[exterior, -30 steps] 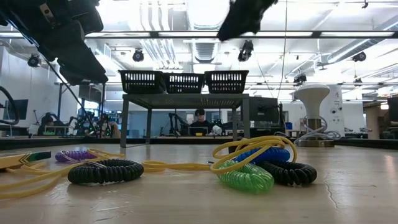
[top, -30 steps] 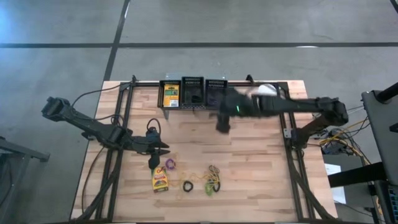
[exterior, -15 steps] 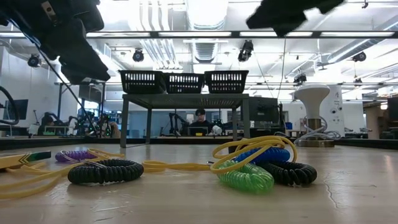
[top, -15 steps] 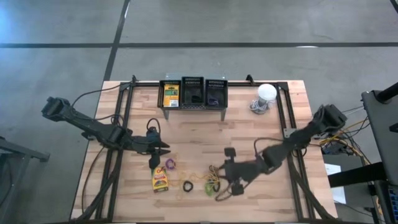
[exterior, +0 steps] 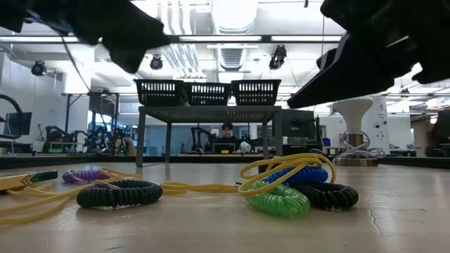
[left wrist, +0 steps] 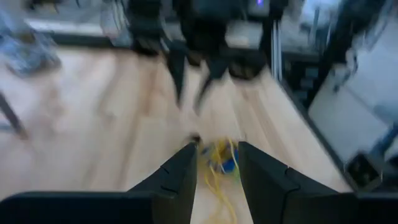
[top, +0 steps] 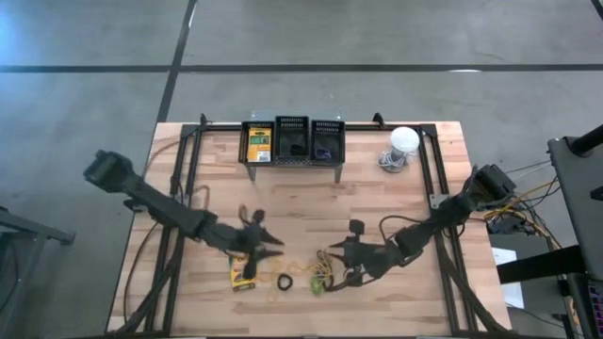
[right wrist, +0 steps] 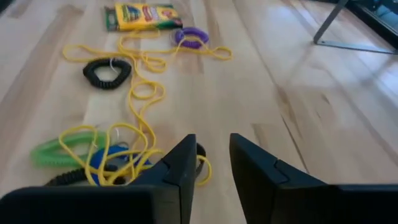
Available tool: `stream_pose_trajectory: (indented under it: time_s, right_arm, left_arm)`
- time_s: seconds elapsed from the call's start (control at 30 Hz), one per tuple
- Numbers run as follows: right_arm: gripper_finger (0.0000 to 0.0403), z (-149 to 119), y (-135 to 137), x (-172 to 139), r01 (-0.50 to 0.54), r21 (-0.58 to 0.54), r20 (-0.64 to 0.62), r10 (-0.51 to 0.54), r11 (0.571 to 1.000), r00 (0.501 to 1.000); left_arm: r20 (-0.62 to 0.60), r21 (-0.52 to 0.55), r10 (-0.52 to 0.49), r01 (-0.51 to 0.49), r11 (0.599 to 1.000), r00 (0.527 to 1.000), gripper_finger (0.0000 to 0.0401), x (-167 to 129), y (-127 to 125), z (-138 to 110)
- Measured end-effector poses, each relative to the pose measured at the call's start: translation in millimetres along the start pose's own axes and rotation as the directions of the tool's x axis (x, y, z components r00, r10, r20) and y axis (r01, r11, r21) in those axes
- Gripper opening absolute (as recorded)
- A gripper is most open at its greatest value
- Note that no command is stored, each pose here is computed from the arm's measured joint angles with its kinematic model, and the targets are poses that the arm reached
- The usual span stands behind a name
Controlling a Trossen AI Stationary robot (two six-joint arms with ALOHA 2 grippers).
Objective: Pick & Place Office Desk Supplies
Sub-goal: Put the yellow rubber band into the middle black basket
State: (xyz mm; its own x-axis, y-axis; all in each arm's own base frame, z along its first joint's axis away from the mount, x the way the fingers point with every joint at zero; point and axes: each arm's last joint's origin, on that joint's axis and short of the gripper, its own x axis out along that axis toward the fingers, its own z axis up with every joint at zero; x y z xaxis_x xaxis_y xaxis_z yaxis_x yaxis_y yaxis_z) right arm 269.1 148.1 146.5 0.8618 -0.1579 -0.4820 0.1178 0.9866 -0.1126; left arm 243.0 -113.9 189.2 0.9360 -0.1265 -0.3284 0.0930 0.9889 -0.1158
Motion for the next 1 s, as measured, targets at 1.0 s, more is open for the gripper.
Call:
stream_pose_trajectory:
  time_s: [1.0]
  right_arm:
    - [0.0068, -8, -3, -10, -0.032, 0.054, 0.043, 0.030, 0.998, 0.999]
  left_arm:
    - [-0.509, 0.065, 0.221, -0.219, 0.974, 0.832, 0.0108, 136, -53, -40]
